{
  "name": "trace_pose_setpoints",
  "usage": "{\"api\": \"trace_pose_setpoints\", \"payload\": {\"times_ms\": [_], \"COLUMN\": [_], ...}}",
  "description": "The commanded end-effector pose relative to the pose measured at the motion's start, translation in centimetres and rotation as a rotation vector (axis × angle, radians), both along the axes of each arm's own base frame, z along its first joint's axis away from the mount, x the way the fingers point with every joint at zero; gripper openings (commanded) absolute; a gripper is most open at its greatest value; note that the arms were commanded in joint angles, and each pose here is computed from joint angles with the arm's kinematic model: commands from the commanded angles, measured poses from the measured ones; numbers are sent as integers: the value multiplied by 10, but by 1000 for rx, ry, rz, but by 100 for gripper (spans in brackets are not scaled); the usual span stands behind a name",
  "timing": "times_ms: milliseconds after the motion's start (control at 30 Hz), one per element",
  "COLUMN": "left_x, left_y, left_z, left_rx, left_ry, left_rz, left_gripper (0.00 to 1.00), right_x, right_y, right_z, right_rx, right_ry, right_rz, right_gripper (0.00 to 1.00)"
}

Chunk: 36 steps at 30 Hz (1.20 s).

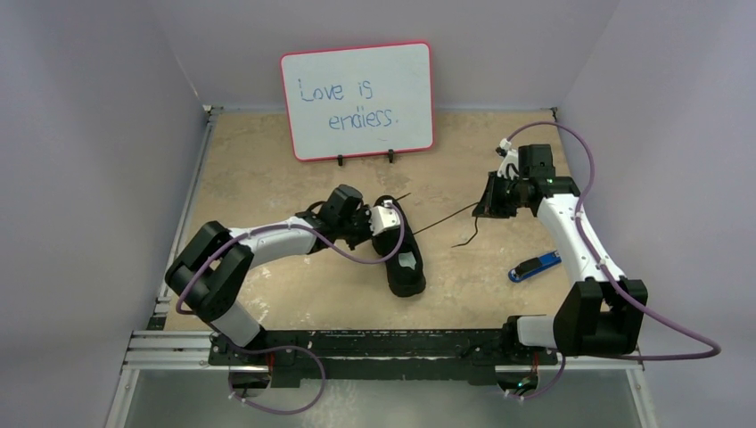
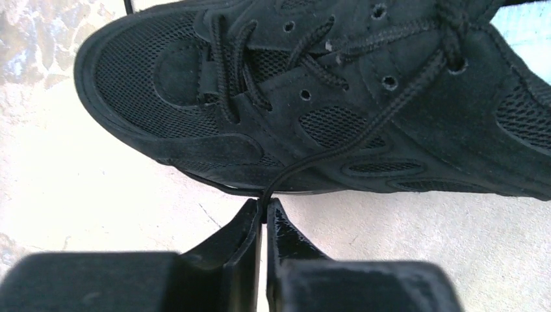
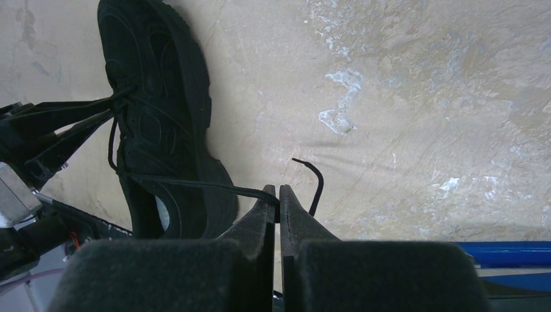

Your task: Tie the shoes

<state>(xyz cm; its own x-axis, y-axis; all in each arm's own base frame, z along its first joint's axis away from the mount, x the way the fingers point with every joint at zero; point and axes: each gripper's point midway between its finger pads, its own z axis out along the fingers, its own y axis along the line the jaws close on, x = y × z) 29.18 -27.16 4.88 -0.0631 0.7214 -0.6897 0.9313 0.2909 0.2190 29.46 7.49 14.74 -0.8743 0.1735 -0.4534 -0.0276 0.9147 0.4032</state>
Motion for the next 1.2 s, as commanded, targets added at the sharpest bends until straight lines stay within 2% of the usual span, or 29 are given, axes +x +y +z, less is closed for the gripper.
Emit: {"api": "trace_pose_setpoints", "payload": {"times_ms": [0, 133, 300, 433, 533, 867, 1033, 1167], "left_x": [12, 6, -17, -46, -59, -77, -63, -53], "left_y": [-13, -8, 2, -10, -13, -21, -22, -24], "left_z": [33, 62, 88, 109, 127, 152, 139, 146], "left_rx": [-101, -192, -283, -417, -503, -545, -572, -645], "left_ry": [-74, -34, 178, 378, 476, 575, 499, 417], "left_rz": [30, 153, 380, 472, 528, 485, 487, 466], "left_gripper": [0, 0, 0, 0, 0, 0, 0, 0], "right_x": [3, 0, -1, -1, 0, 3, 21, 50], "right_y": [6, 6, 10, 19, 25, 43, 58, 76], "right_z": [23, 31, 40, 47, 52, 67, 81, 110], "right_rx": [43, 45, 68, 129, 172, 299, 446, 639], "right_ry": [-66, -80, -89, -96, -97, -62, -56, -134], "right_rz": [9, 13, 16, 16, 13, 20, -45, -129], "right_gripper": [0, 0, 0, 0, 0, 0, 0, 0]}}
